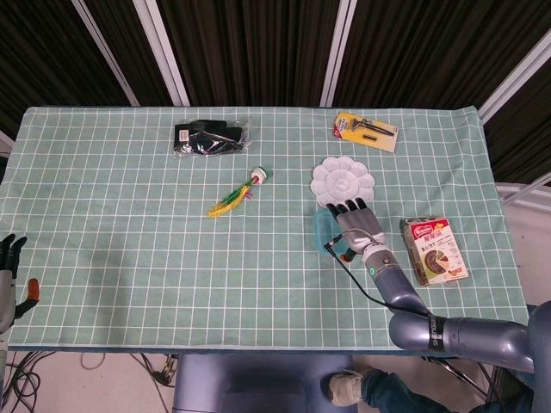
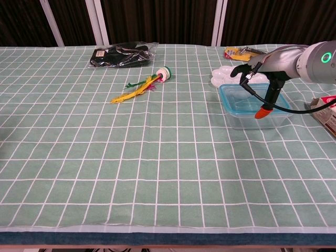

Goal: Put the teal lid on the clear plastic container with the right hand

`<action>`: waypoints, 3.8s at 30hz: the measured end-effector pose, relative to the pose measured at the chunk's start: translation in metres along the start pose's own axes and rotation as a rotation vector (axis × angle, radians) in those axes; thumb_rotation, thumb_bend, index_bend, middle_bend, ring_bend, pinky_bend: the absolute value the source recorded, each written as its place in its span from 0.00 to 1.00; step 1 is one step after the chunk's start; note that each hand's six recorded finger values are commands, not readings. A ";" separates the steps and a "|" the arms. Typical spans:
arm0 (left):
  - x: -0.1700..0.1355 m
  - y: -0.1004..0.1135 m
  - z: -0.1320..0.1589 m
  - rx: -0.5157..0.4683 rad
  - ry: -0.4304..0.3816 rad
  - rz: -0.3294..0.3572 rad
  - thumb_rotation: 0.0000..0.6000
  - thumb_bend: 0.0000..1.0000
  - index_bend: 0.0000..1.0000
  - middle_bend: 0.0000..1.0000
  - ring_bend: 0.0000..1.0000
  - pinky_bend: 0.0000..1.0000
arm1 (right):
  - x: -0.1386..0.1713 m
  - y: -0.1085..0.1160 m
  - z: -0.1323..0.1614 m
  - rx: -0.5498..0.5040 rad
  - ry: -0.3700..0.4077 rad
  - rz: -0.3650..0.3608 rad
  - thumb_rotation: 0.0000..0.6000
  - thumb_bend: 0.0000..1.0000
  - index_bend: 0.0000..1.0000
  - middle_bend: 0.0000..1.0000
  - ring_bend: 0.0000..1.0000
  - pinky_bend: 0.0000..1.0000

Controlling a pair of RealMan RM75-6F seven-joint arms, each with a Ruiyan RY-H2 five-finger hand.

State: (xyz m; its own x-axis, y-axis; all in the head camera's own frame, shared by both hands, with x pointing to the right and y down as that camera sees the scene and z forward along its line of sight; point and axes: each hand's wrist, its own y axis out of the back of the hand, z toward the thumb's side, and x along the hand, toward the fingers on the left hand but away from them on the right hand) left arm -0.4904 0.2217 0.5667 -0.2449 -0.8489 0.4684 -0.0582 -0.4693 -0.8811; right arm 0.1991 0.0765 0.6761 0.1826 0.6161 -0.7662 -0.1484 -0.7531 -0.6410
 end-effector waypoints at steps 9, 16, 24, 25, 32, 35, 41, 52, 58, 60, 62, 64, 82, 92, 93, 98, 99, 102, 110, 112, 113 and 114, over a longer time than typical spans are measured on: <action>0.000 -0.001 -0.001 0.005 0.005 -0.005 1.00 0.52 0.07 0.00 0.00 0.00 | 0.000 0.002 -0.001 -0.006 -0.003 -0.006 1.00 0.24 0.00 0.43 0.09 0.00; 0.000 -0.002 -0.002 0.011 0.013 -0.014 1.00 0.52 0.06 0.00 0.00 0.00 | 0.000 0.003 -0.004 -0.005 -0.002 -0.005 1.00 0.24 0.00 0.43 0.09 0.00; 0.000 -0.002 -0.002 0.015 0.015 -0.016 1.00 0.53 0.06 0.00 0.00 0.00 | 0.001 0.005 -0.007 -0.003 -0.009 -0.004 1.00 0.24 0.00 0.43 0.09 0.00; 0.000 -0.002 -0.002 0.015 0.015 -0.016 1.00 0.53 0.06 0.00 0.00 0.00 | 0.001 0.005 -0.008 -0.002 -0.011 -0.004 1.00 0.24 0.00 0.43 0.09 0.00; 0.000 -0.002 -0.002 0.017 0.016 -0.016 1.00 0.52 0.06 0.00 0.00 0.00 | 0.001 0.004 -0.010 -0.001 -0.017 0.002 1.00 0.24 0.00 0.43 0.09 0.00; 0.000 -0.002 -0.002 0.017 0.016 -0.016 1.00 0.53 0.06 0.00 0.00 0.00 | 0.002 0.004 -0.011 -0.001 -0.020 0.001 1.00 0.24 0.00 0.43 0.09 0.00; 0.000 -0.002 -0.002 0.017 0.015 -0.016 1.00 0.53 0.06 0.00 0.00 0.00 | 0.002 0.004 -0.013 -0.005 -0.024 0.001 1.00 0.24 0.00 0.43 0.09 0.00; 0.000 -0.002 -0.002 0.020 0.015 -0.016 1.00 0.53 0.06 0.00 0.00 0.00 | 0.002 0.000 -0.015 0.001 -0.027 0.009 1.00 0.24 0.00 0.43 0.09 0.00; 0.000 -0.002 -0.002 0.020 0.015 -0.016 1.00 0.53 0.06 0.00 0.00 0.00 | 0.002 0.000 -0.013 0.001 -0.021 0.006 1.00 0.24 0.00 0.43 0.09 0.00; 0.000 -0.002 -0.002 0.020 0.015 -0.016 1.00 0.53 0.06 0.00 0.00 0.00 | 0.002 0.000 -0.013 0.002 -0.021 0.006 1.00 0.24 0.00 0.43 0.09 0.00; 0.000 -0.003 -0.003 0.020 0.015 -0.017 1.00 0.53 0.06 0.00 0.00 0.00 | 0.002 -0.001 -0.013 0.005 -0.024 0.009 1.00 0.24 0.00 0.43 0.08 0.00; 0.000 -0.003 -0.003 0.020 0.015 -0.017 1.00 0.53 0.06 0.00 0.00 0.00 | 0.002 -0.002 -0.014 0.005 -0.027 0.013 1.00 0.24 0.00 0.42 0.06 0.00; 0.000 -0.003 -0.002 0.020 0.015 -0.018 1.00 0.53 0.06 0.00 0.00 0.00 | 0.004 0.000 -0.017 0.005 -0.047 0.024 1.00 0.24 0.00 0.15 0.00 0.00; 0.000 -0.003 -0.002 0.018 0.015 -0.018 1.00 0.53 0.06 0.00 0.00 0.00 | 0.006 -0.001 -0.015 0.011 -0.050 0.040 1.00 0.24 0.00 0.09 0.00 0.00; 0.000 -0.003 -0.003 0.018 0.015 -0.018 1.00 0.53 0.06 0.00 0.00 0.00 | 0.006 -0.001 -0.015 0.012 -0.051 0.040 1.00 0.24 0.00 0.08 0.00 0.00; 0.000 -0.003 -0.003 0.019 0.014 -0.017 1.00 0.53 0.06 0.00 0.00 0.00 | 0.008 0.001 -0.016 0.012 -0.057 0.040 1.00 0.24 0.00 0.07 0.00 0.00; 0.000 -0.003 -0.003 0.019 0.014 -0.017 1.00 0.53 0.06 0.00 0.00 0.00 | 0.008 0.001 -0.016 0.012 -0.057 0.039 1.00 0.24 0.00 0.07 0.00 0.00; 0.000 -0.003 -0.002 0.020 0.014 -0.018 1.00 0.53 0.06 0.00 0.00 0.00 | 0.010 0.004 -0.017 0.013 -0.061 0.033 1.00 0.24 0.00 0.06 0.00 0.00; -0.001 -0.004 -0.002 0.020 0.010 -0.019 1.00 0.53 0.06 0.00 0.00 0.00 | 0.023 0.024 -0.024 -0.018 -0.074 -0.021 1.00 0.27 0.13 0.06 0.00 0.00; -0.001 -0.004 -0.002 0.020 0.011 -0.021 1.00 0.53 0.06 0.00 0.00 0.00 | 0.027 0.029 -0.025 -0.027 -0.062 -0.051 1.00 0.34 0.24 0.06 0.00 0.00; -0.001 -0.005 -0.002 0.020 0.011 -0.024 1.00 0.53 0.06 0.00 0.00 0.00 | 0.028 0.030 -0.025 -0.029 -0.054 -0.066 1.00 0.36 0.27 0.06 0.00 0.00; -0.001 -0.005 -0.001 0.020 0.012 -0.027 1.00 0.53 0.06 0.00 0.00 0.00 | 0.030 0.032 -0.025 -0.030 -0.044 -0.081 1.00 0.39 0.32 0.06 0.00 0.00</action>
State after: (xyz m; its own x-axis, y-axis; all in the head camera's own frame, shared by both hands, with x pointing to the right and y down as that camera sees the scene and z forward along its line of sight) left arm -0.4911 0.2255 0.5707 -0.2547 -0.8330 0.4911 -0.0454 -0.4970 -0.8666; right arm 0.2243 0.0649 0.6339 0.1494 0.6844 -0.7136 -0.1055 -0.7066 -0.6997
